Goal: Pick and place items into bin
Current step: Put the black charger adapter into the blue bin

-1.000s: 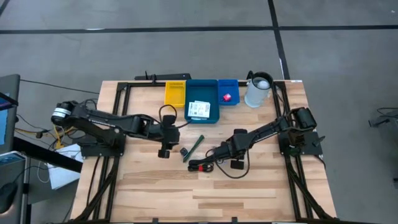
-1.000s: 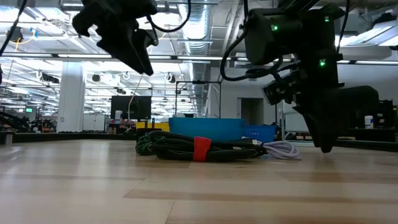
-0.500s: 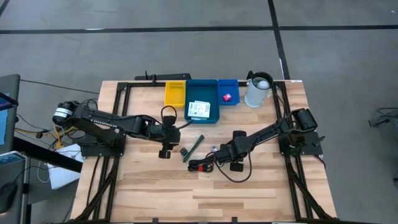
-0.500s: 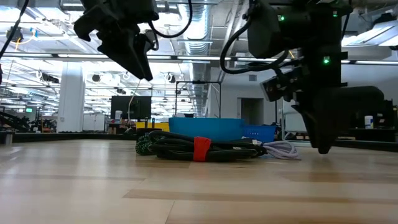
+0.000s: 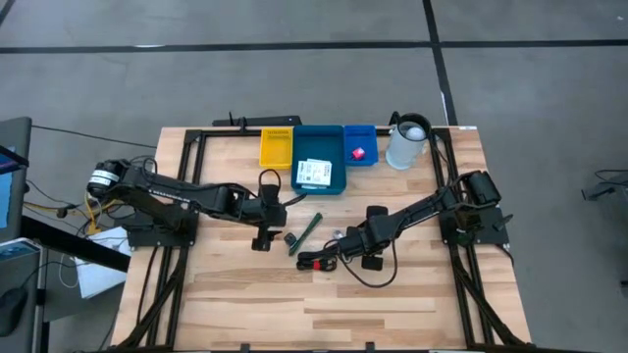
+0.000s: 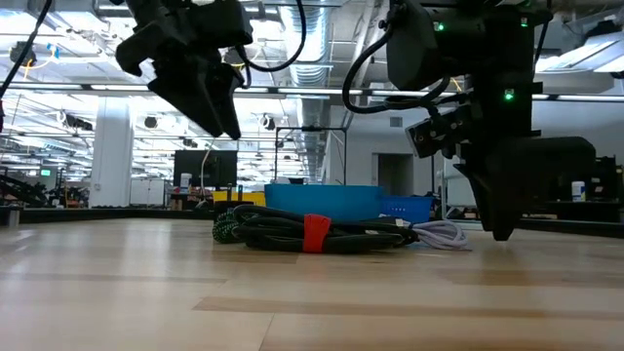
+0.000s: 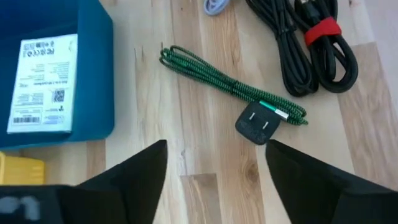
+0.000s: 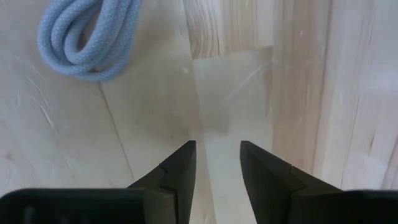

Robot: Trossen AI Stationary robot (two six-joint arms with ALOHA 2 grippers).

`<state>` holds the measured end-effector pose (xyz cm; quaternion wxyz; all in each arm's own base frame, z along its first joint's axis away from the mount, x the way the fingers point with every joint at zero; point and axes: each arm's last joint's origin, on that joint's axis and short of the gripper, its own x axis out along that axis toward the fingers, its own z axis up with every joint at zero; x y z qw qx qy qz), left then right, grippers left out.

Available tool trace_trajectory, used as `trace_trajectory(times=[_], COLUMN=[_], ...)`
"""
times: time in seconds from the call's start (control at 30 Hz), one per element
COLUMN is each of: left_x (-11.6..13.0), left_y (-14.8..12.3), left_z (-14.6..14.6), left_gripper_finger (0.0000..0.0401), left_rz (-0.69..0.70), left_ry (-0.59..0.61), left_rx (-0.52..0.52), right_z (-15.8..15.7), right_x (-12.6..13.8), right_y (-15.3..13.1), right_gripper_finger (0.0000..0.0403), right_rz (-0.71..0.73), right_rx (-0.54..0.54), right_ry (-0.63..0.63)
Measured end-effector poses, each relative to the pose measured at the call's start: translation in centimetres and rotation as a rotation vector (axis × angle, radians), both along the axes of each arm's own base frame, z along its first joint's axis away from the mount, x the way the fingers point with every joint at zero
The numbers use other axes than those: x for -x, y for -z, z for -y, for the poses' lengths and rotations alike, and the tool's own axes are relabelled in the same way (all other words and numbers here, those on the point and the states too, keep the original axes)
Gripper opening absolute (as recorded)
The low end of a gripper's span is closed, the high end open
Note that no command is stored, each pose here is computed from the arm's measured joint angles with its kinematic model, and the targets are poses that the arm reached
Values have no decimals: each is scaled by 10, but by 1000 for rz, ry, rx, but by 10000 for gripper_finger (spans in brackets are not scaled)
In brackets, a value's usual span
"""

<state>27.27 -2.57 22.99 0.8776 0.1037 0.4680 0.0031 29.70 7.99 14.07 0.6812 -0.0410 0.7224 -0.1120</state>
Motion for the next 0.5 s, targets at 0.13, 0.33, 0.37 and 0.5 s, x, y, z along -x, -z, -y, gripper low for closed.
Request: trace_trajectory(times=[0.13, 0.33, 0.37, 0.5], left_x=[0, 2, 2, 3], left_y=[0, 2, 2, 4], left_z=[0, 1, 1, 1], left_gripper_finger=[294, 312, 312, 313], left_rz=[-3, -38, -42, -63], left_ry=[41, 148, 157, 178], left_rx=[-34, -52, -42, -17], right_z=[0, 0, 0, 0], right_x=[0, 0, 0, 0], right_y=[0, 0, 0, 0], right_gripper_finger=[118, 118, 118, 118], right_rz=[0, 0, 0, -2], right_rx=[0, 0, 0, -1], right_ry=[0, -1, -1, -8])
